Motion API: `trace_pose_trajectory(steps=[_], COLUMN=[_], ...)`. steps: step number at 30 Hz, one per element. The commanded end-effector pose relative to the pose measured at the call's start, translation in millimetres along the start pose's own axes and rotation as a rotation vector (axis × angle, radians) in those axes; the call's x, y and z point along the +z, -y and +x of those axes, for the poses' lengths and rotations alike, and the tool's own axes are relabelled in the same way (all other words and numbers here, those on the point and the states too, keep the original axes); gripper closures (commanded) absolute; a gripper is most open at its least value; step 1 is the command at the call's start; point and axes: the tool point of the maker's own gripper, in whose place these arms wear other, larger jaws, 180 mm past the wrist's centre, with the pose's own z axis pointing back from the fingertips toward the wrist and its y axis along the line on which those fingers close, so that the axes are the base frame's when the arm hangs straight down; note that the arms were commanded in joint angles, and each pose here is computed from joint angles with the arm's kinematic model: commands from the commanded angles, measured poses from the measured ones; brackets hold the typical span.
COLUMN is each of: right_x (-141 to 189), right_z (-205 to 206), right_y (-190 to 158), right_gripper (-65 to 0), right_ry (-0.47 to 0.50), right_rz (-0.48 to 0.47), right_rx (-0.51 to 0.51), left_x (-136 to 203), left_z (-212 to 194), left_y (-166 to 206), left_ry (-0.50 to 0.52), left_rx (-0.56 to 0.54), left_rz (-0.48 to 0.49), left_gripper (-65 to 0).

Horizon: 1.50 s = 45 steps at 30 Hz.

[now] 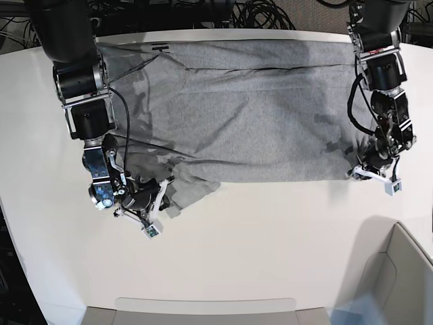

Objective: Fold the T-shirt properly
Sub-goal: 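Lift the hem and fold it over toward the shoulder edge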

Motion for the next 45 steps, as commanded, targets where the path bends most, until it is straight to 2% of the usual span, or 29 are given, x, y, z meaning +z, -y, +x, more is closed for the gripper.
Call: trace_pose_trajectory(steps=[1, 8, 11, 14, 15, 19, 24, 31, 37, 45], right_x=[12, 23, 31, 37, 39, 46, 71, 93, 109, 131], right_z=[47, 76, 93, 99, 99, 90, 81, 57, 40, 19], right_y=[11, 19, 15, 4, 0, -15, -6, -15, -13, -24], right_gripper=[0.0, 0.0, 0.0, 0.0, 0.0, 0.0, 0.0, 0.0, 0.0, 0.0], right_ry=[0.105, 0.16, 0.204, 0.239, 0.233, 0.2, 0.227, 0.204, 0.235, 0.262], right_rz=[-0.022, -0.041, -0.046, -0.038, -0.037, -0.034, -0.079, -0.108, -0.138, -0.165], right_rx=[0.023, 0.047, 0.076, 0.103, 0.115, 0.148, 0.087, 0.083, 0.039, 0.028], left_x=[6, 7, 8, 17, 23, 32, 36, 48, 68, 79], left_z=[30, 41, 43, 60, 68, 57, 47, 41, 44, 28], left_y=[2, 7, 7, 16, 22, 25, 19, -12, -10, -12], left_ry=[0.071, 0.09, 0.095, 0.147, 0.173, 0.137, 0.118, 0.136, 0.183, 0.173], left_rx=[-0.004, -0.003, -0.005, -0.034, -0.049, -0.093, -0.099, -0.038, -0.091, -0.138], left_rz=[-0.009, -0.018, -0.019, -0.035, -0.044, -0.046, -0.036, 0.011, 0.014, 0.022], left_gripper=[0.0, 0.0, 0.0, 0.0, 0.0, 0.0, 0.0, 0.0, 0.0, 0.0])
